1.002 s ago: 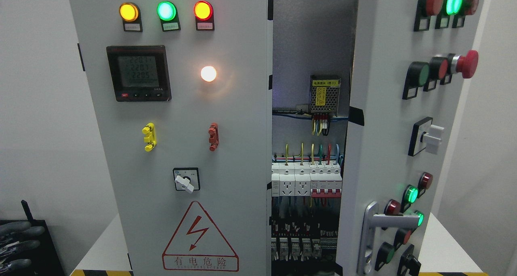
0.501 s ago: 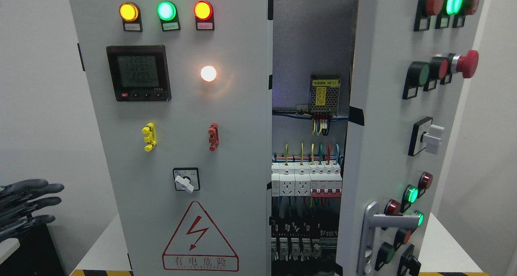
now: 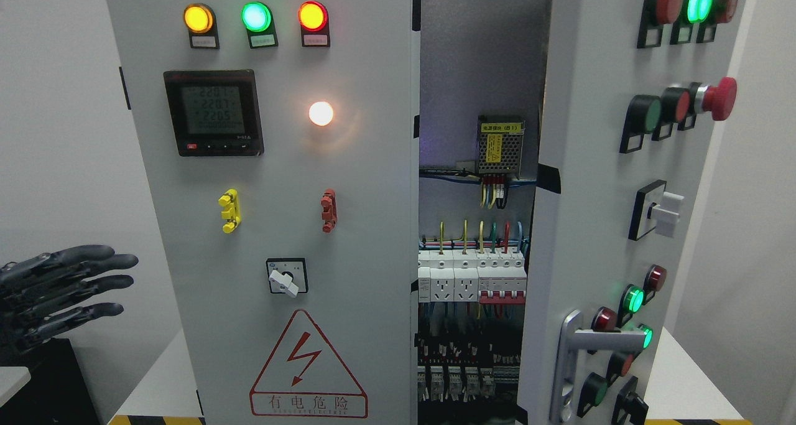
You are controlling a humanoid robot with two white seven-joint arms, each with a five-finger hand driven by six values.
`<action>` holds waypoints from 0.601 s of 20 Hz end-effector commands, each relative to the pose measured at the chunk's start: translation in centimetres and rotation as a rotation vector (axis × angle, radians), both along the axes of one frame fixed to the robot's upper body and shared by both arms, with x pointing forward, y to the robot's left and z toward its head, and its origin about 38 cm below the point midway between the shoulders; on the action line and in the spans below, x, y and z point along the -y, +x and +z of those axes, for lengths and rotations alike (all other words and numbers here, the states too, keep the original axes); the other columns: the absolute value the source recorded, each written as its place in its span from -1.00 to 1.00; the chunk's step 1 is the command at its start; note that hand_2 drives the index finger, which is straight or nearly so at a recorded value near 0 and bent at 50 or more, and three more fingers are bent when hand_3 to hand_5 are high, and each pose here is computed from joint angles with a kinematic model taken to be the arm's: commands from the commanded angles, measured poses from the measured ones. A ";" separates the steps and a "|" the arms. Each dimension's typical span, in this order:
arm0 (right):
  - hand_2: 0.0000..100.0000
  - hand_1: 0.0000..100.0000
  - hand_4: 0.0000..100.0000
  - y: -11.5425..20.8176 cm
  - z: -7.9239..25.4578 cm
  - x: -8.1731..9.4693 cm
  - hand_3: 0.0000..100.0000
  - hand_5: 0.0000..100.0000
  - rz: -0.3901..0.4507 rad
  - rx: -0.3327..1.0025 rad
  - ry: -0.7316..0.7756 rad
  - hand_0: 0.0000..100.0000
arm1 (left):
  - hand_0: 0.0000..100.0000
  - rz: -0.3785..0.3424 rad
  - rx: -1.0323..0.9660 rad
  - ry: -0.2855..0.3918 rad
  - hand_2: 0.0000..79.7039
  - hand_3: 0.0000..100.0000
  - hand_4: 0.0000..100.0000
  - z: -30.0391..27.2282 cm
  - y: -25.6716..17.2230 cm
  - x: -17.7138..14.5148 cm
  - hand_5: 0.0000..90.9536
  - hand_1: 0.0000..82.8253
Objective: Open door with both hands
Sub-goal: 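Reach the left hand across toward the gap at the door edge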
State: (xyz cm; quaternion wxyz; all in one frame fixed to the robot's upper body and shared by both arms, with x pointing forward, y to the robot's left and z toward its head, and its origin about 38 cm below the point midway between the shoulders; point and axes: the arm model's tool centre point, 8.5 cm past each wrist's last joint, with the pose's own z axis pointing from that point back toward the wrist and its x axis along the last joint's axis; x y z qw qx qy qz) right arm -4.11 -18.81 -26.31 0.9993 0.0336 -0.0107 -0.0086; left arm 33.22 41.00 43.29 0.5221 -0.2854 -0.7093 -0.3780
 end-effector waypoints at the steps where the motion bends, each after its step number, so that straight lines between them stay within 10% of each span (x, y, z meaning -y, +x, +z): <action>1: -1.00 -1.00 -1.00 0.0 0.0 0.0 -1.00 -1.00 0.000 0.000 0.000 -0.79 | -1.00 -0.176 -0.277 0.010 -1.00 -1.00 -0.94 -10.1 2.8 6.3 -1.00 -1.00; 12: -1.00 -1.00 -1.00 0.0 0.0 0.0 -1.00 -1.00 0.000 0.000 0.000 -0.79 | -1.00 -0.320 -0.320 -0.036 -1.00 -1.00 -0.94 -7.5 5.0 11.7 -1.00 -1.00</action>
